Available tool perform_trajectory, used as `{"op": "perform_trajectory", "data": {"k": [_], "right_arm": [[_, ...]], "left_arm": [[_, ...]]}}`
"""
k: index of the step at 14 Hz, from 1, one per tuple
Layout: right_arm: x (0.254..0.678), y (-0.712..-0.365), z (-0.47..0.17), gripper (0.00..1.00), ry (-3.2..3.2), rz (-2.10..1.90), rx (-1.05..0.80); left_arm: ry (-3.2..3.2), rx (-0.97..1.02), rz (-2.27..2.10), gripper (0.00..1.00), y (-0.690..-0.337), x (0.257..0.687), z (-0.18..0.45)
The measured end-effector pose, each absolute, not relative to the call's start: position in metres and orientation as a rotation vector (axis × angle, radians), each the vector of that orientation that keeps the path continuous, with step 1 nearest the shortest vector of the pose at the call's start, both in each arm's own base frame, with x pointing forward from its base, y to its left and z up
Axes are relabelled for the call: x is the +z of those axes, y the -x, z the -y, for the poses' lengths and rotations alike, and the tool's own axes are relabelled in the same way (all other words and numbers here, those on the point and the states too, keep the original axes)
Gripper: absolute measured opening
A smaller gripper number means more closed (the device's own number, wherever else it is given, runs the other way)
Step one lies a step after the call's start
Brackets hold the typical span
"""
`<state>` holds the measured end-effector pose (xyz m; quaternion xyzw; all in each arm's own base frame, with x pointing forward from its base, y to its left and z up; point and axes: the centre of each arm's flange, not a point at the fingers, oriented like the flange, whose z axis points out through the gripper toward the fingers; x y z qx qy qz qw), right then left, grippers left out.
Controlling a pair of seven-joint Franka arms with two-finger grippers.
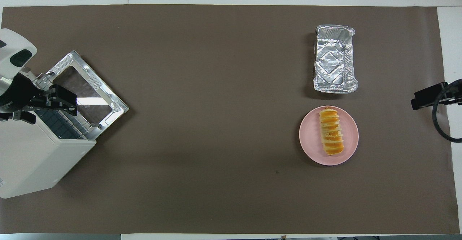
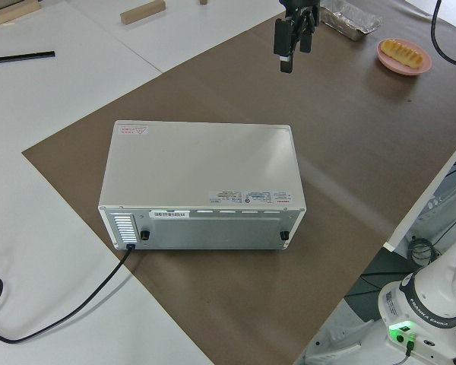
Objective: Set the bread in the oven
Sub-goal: 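Move the right gripper toward the bread slices on the pink plate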
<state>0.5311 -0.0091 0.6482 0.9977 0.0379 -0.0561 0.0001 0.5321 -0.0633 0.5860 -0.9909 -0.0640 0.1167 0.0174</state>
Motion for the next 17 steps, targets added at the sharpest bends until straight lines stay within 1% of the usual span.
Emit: {"op": "perform_trajectory", "data": {"k": [6,11,14,17], "right_arm": [[0.648,-0.531,0.015,1.00,-3.136,-0.101,-0.177],[0.640,-0.533,0.006,1.00,-3.133,-0.128,-0.170],[0.611,-0.533,-0.015,1.00,-3.126,-0.189,-0.088],[0.565,-0.520,-0.040,1.00,-3.115,-0.251,-0.094]], "left_arm": [[3.079,0.363,0.199,1.00,-0.532,0.586,0.063],[3.079,0.363,0.199,1.00,-0.532,0.586,0.063],[3.079,0.363,0.199,1.00,-0.532,0.586,0.063],[3.079,0.363,0.199,1.00,-0.532,0.586,0.063]]}}
